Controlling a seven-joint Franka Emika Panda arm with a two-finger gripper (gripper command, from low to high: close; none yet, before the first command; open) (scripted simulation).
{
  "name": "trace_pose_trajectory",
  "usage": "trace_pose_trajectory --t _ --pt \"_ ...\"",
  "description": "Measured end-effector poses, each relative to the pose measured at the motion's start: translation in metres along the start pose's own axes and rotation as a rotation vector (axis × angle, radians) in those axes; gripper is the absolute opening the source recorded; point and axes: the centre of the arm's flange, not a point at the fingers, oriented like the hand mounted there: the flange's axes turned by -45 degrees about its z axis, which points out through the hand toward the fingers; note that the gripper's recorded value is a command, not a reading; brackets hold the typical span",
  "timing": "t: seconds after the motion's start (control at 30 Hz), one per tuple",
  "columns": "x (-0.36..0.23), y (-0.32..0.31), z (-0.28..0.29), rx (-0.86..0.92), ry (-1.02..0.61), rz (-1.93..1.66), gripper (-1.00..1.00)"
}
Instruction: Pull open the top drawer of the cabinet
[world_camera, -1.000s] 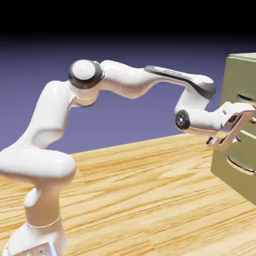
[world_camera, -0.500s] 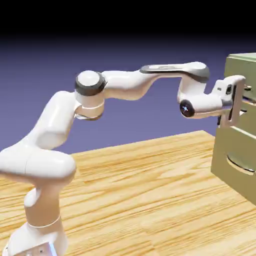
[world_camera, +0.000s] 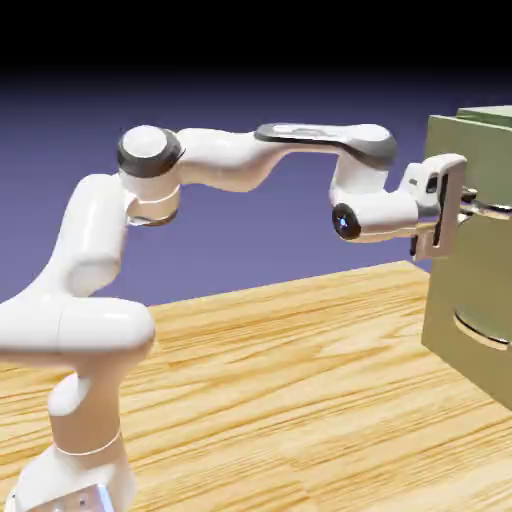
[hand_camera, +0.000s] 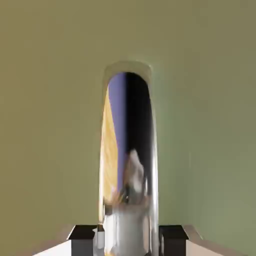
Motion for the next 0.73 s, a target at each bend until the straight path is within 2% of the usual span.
trace_pose_trajectory --t 0.63,0.67,0.73 --pt "0.0 0.0 -0.173 0.0 0.0 0.0 -1.0" --pt "0.0 0.0 -0.173 0.0 0.0 0.0 1.0" --pt "0.0 0.0 -0.173 -0.001 0.0 0.0 1.0"
